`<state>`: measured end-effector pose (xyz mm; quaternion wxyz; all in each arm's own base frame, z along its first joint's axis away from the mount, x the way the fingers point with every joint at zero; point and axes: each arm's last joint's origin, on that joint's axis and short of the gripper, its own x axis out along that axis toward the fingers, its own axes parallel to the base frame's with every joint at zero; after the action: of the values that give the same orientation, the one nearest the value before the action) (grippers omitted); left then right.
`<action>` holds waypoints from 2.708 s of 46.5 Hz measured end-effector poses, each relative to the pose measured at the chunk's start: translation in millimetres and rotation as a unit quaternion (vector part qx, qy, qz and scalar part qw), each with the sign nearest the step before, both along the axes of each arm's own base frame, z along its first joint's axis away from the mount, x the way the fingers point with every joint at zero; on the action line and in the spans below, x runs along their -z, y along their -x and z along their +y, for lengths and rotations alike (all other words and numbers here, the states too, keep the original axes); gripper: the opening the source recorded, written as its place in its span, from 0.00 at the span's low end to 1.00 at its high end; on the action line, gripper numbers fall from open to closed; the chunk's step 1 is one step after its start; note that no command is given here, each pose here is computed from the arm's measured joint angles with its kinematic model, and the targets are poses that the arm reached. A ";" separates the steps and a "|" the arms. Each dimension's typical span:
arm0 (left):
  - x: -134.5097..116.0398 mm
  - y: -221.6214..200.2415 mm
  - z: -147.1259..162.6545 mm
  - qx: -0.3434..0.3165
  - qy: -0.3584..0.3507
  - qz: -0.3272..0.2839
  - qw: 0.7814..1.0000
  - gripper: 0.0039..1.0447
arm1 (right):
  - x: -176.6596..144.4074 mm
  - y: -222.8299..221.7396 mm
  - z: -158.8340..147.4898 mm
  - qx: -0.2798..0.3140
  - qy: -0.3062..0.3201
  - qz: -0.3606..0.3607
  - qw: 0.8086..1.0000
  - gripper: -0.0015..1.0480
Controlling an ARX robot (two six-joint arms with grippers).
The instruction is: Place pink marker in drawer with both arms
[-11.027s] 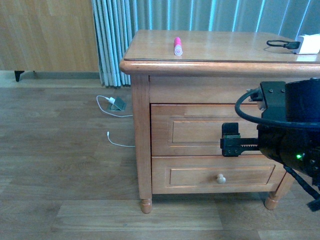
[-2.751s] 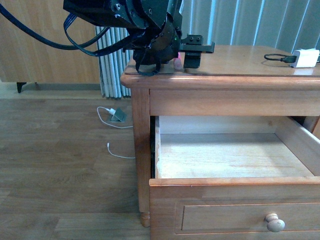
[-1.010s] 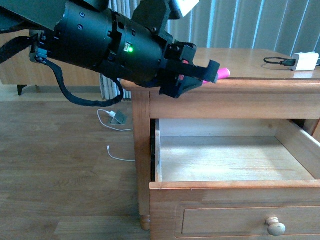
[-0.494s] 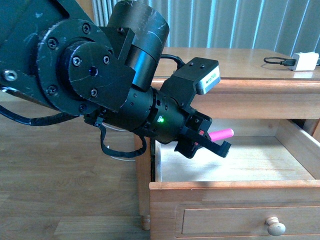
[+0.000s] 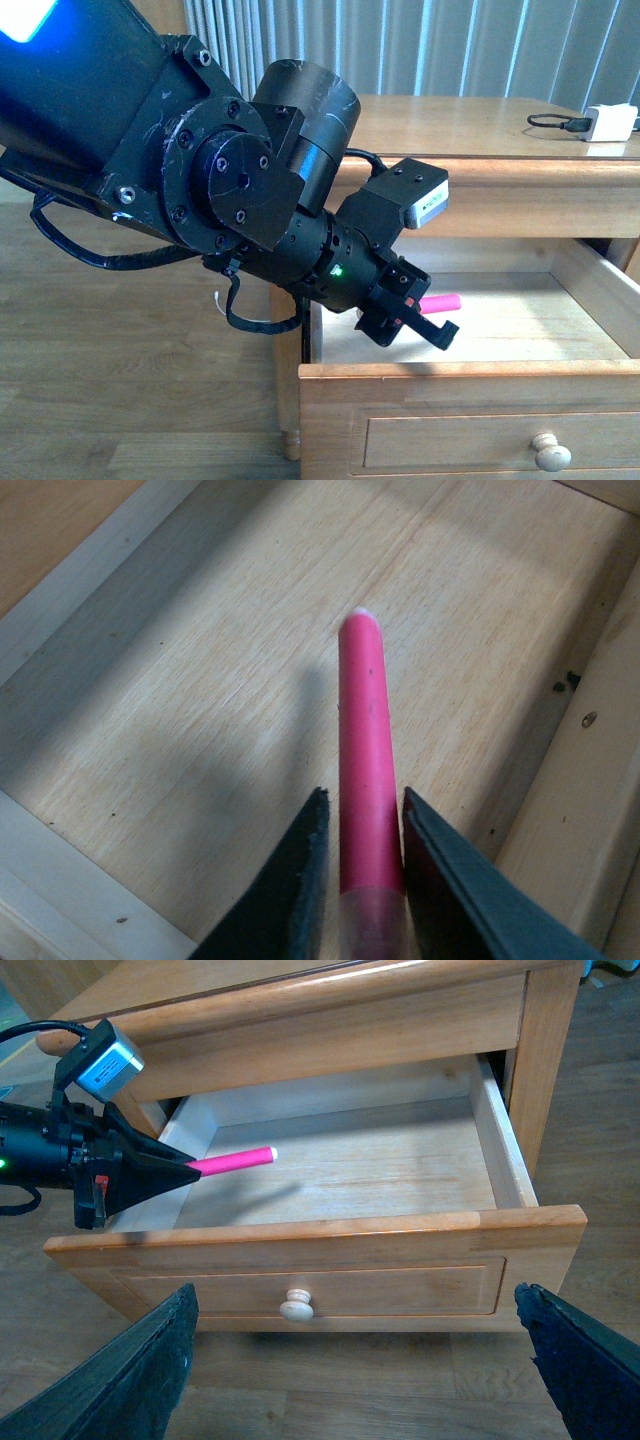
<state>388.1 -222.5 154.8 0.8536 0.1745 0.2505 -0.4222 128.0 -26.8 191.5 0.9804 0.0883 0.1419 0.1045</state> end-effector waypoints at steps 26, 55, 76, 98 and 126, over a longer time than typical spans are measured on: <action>-41.5 20.7 46.3 -0.161 0.052 -0.111 0.979 0.95 | 0.0 0.0 0.0 0.000 0.000 0.000 1.000 0.92; -70.7 189.9 167.1 -0.372 0.113 -0.187 0.902 0.94 | 0.0 0.0 0.0 0.000 0.000 0.000 1.000 0.92; -39.0 276.3 210.1 -0.484 0.142 -0.213 0.837 0.94 | 0.0 0.0 0.0 0.000 0.000 0.000 1.000 0.92; -38.8 278.1 215.3 -0.459 0.171 -0.231 0.840 0.87 | 0.0 0.0 0.0 0.000 0.000 0.000 1.000 0.92; -17.3 290.7 222.3 -0.422 0.178 -0.250 0.853 0.04 | 0.0 0.0 0.0 0.000 0.000 0.000 1.000 0.92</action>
<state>97.4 -0.2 172.2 1.0000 -0.0035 -0.0014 -0.0010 128.0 -26.8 191.5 0.9804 0.0883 0.1419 0.1045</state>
